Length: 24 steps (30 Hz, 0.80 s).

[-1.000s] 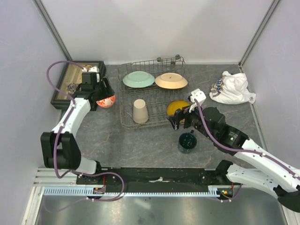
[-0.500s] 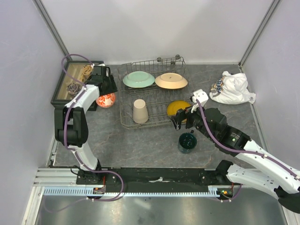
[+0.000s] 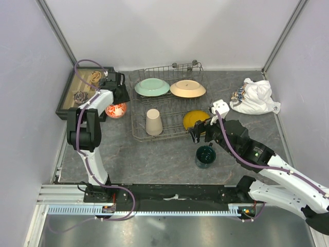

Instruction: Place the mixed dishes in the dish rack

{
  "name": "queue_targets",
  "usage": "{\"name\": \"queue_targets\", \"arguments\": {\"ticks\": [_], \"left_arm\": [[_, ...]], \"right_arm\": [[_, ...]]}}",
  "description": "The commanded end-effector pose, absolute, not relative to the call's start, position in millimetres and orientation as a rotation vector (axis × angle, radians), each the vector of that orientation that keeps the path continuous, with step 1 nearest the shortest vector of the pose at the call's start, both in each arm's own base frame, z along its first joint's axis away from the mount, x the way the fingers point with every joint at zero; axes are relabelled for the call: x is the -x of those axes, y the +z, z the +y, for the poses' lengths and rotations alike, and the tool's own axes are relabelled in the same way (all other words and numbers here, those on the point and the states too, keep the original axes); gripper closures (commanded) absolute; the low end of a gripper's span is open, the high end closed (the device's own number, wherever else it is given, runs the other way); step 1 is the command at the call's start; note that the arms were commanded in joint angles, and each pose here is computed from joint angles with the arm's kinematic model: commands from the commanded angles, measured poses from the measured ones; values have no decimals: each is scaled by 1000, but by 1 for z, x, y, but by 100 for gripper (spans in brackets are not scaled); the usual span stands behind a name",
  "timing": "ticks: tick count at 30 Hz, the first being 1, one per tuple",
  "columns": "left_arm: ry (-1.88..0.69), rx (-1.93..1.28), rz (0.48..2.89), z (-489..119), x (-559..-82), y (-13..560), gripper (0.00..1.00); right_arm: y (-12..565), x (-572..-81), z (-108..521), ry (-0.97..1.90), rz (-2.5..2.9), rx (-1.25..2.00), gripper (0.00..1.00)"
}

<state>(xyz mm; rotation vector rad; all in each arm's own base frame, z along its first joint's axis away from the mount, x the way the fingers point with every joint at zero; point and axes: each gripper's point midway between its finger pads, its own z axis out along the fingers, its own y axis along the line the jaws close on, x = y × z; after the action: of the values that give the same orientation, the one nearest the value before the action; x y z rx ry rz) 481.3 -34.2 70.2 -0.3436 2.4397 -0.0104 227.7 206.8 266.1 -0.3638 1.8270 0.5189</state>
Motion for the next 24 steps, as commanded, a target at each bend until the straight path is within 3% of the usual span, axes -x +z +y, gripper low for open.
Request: {"name": "queue_targets", "arguments": {"ticks": [1,10,24], "left_arm": [[16,349,2387,-37,-500,80,41],[62,324,2428,-45,-494,63,51],[72,310,2438,-43,-479,66,82]], "right_arm": [[267,-228,201,498,1811,349,2],[269,-228,201,503,1805,348,2],[269,-224,198,518,1802,336,2]]}}
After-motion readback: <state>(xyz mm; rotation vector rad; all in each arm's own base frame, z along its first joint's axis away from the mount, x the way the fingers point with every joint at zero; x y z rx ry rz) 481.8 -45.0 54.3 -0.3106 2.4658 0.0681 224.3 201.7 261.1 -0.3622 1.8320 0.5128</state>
